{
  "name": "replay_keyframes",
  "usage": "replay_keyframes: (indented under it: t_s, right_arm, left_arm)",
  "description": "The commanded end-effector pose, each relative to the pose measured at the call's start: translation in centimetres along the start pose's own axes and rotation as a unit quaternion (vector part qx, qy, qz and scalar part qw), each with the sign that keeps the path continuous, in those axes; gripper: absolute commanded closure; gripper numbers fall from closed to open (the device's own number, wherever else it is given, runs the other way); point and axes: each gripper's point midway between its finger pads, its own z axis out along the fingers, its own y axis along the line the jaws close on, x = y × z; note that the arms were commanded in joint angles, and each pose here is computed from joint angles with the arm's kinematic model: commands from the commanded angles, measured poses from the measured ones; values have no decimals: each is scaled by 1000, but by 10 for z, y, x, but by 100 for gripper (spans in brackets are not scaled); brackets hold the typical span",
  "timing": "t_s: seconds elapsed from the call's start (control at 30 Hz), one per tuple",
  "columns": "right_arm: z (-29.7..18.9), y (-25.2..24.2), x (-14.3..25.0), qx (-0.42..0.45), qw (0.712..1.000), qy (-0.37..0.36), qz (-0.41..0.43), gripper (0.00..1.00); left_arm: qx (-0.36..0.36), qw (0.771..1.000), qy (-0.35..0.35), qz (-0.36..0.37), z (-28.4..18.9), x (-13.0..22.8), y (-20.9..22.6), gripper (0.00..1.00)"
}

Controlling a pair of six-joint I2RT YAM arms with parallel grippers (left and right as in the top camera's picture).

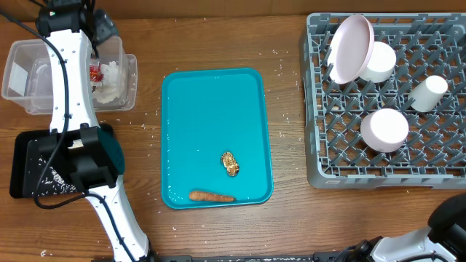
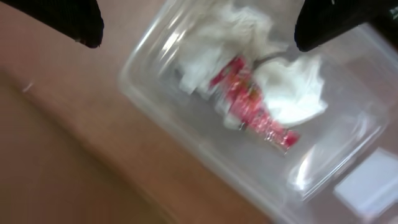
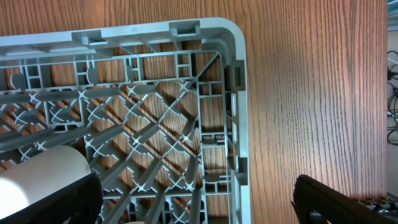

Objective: Sort waste into correct bins and load items into the dishwasher
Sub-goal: 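Retract the right arm and swing the left gripper toward the teal tray, then lower the left gripper onto the fried food piece on the tray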

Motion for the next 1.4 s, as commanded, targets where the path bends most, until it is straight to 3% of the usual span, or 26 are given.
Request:
replay_keyframes:
  t_s: [0.0,0.17,0.23,0.3,0.4,0.53,0.63,0.7,0.83,1.0,1.13,1.27,1.37]
  right_arm:
    - [1,-1,0,0,1000,1,4,0]
    - [1,-1,0,0,1000,1,4,0]
    - [1,-1,0,0,1000,1,4,0]
    - [1,-1,0,0,1000,1,4,0]
    - [1,-1,0,0,1000,1,4,0]
    - [1,-1,0,0,1000,1,4,0]
    - [1,-1,0,0,1000,1,4,0]
    - [1,-1,0,0,1000,1,4,0]
    - [1,-1,0,0,1000,1,4,0]
    - [1,-1,0,0,1000,1,4,0]
    - [1,-1,0,0,1000,1,4,0]
    - [1,-1,0,0,1000,1,4,0]
    - [1,-1,0,0,1000,1,4,0]
  left_arm:
    - [32,998,-42,-45,-13,-25,-12,0]
    - [53,997,-22,-58,-13,-18,-19,0]
    - [141,986,68,-56,-20,15,-49,0]
    - [214,961,166,-53,-37,51,-71,0]
    - [312,903,287,-68,-74,88,-98,0]
    - [374,856,357,-17,-107,120,-108,0]
    - [422,823,367,97,-134,153,-117,0]
    - [399,817,385,159,-142,183,-114,0]
    - [257,837,400,271,-143,237,-100,0]
    - [122,862,327,368,-153,280,-114,0]
    - [83,855,234,454,-167,298,-135,0]
    - [96,832,239,491,-189,327,-142,0]
    - [69,832,258,487,-194,332,-128,0]
